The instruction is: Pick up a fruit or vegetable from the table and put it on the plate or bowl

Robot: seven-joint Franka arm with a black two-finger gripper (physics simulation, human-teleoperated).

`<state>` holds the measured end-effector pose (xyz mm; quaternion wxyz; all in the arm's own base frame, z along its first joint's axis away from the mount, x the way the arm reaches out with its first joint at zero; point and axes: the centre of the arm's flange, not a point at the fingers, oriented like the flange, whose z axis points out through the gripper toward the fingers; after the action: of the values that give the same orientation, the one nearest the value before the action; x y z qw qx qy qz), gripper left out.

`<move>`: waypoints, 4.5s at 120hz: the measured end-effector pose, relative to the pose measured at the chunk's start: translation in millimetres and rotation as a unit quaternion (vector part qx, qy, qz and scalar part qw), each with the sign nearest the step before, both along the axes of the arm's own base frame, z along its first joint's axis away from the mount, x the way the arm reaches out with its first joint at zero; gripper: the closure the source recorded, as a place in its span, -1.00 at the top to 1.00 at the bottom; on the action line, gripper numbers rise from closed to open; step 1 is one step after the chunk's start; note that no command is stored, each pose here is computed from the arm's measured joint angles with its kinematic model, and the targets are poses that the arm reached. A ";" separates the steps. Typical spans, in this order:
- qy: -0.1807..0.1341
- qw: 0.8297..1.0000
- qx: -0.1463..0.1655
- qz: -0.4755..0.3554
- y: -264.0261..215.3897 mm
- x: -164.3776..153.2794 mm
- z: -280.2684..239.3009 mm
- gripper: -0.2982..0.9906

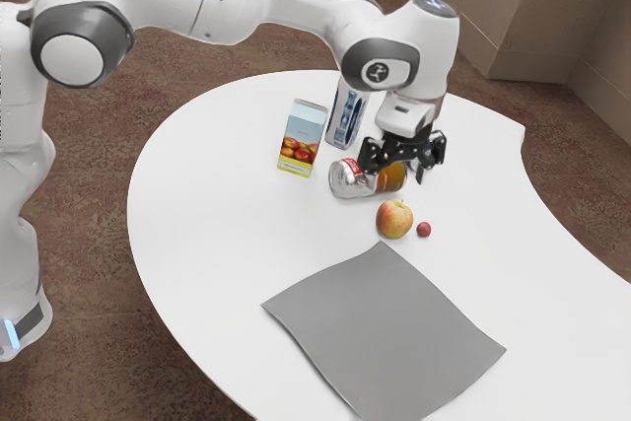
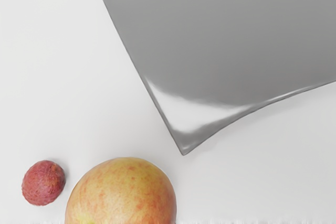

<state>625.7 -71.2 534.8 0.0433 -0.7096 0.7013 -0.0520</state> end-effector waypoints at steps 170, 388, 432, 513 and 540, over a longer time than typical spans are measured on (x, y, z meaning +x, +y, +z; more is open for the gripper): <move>0.001 0.998 0.007 -0.069 -26.6 41.9 -61.7 0.54; 0.035 0.999 0.017 -0.038 19.0 57.0 -111.4 0.25; 0.011 0.999 0.006 -0.030 18.1 58.6 -83.9 0.07; -0.021 0.985 0.031 -0.168 -79.7 -241.6 102.9 0.08; 0.022 0.976 0.032 -0.212 -166.3 -243.8 49.9 0.08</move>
<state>382.0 -237.6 584.7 0.0383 -0.5437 0.8381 -0.0219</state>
